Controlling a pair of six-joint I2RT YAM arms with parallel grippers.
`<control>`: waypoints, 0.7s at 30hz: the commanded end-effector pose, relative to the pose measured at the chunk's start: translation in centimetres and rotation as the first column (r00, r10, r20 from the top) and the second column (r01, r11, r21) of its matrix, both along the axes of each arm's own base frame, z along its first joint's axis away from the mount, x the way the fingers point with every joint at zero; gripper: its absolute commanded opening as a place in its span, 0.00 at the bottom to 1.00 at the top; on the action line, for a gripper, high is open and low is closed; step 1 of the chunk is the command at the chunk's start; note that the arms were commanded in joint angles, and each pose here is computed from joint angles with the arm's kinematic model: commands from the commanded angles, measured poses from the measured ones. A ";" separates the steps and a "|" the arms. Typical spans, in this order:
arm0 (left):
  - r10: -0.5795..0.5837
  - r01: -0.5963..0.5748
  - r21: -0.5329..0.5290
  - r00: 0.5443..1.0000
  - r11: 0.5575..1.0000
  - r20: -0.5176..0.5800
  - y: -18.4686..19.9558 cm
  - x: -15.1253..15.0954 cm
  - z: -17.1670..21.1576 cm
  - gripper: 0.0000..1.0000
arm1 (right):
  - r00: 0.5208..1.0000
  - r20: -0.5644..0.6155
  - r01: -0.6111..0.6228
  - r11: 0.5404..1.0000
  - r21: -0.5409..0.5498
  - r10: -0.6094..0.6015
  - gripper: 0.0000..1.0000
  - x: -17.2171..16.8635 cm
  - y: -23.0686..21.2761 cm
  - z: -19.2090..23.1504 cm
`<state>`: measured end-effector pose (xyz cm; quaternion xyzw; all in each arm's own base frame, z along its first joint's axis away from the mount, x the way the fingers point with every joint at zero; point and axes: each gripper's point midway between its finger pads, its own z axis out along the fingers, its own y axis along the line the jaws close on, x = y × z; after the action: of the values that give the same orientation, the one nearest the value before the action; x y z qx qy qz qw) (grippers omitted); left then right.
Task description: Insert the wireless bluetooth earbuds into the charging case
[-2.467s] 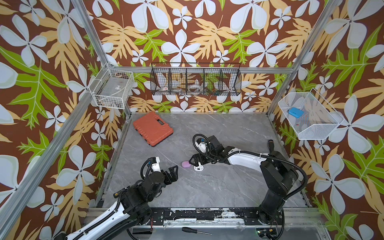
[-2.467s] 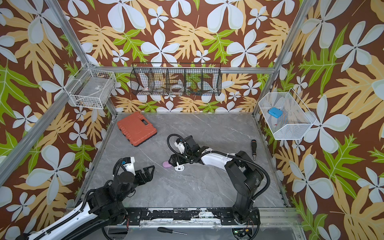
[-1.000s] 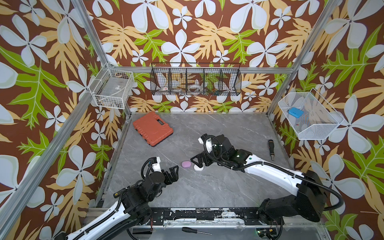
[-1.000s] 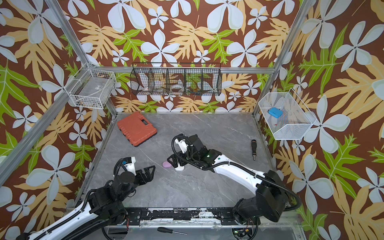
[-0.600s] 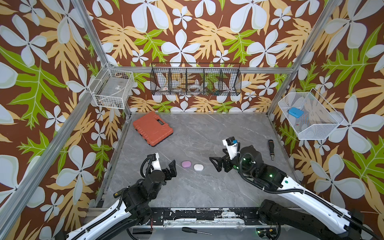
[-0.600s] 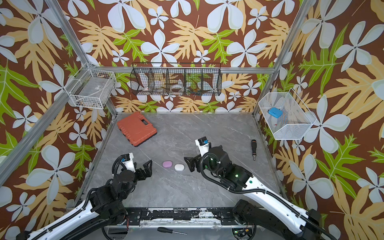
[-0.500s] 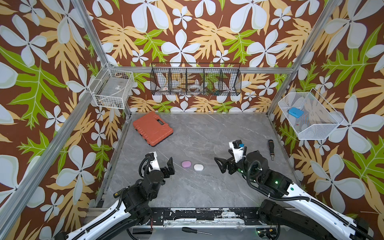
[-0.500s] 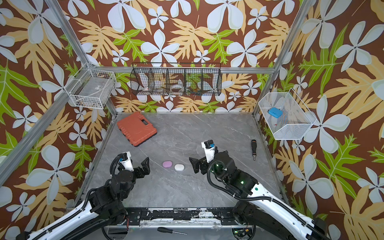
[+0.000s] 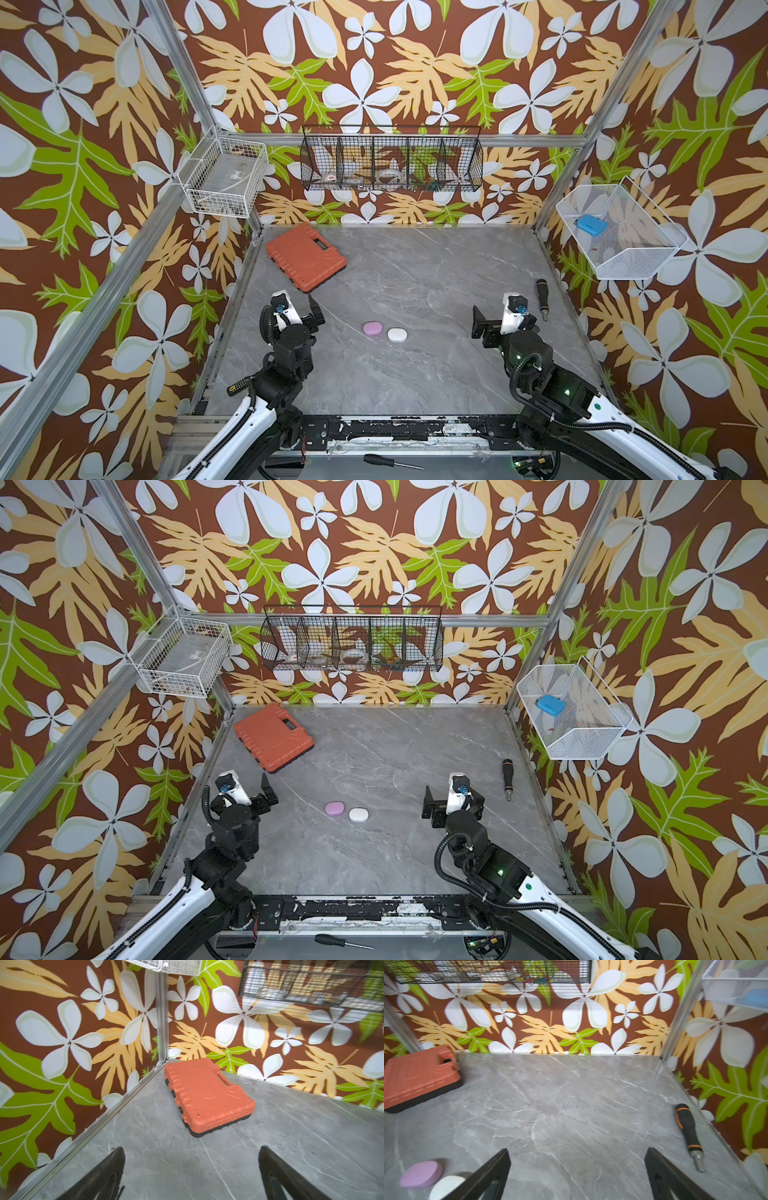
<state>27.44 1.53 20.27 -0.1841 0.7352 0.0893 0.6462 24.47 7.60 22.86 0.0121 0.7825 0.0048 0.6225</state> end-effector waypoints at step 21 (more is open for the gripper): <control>-0.067 0.064 0.054 0.996 0.996 0.056 0.9 5.8 -3.7 1.00 | 0.976 0.082 0.200 0.980 0.016 -0.201 1.00 0.0 -3.5 -1.1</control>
<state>32.28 3.12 14.32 -0.1493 0.7501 0.1139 0.6341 24.42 4.33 21.01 0.0808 0.7612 -0.0546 0.6412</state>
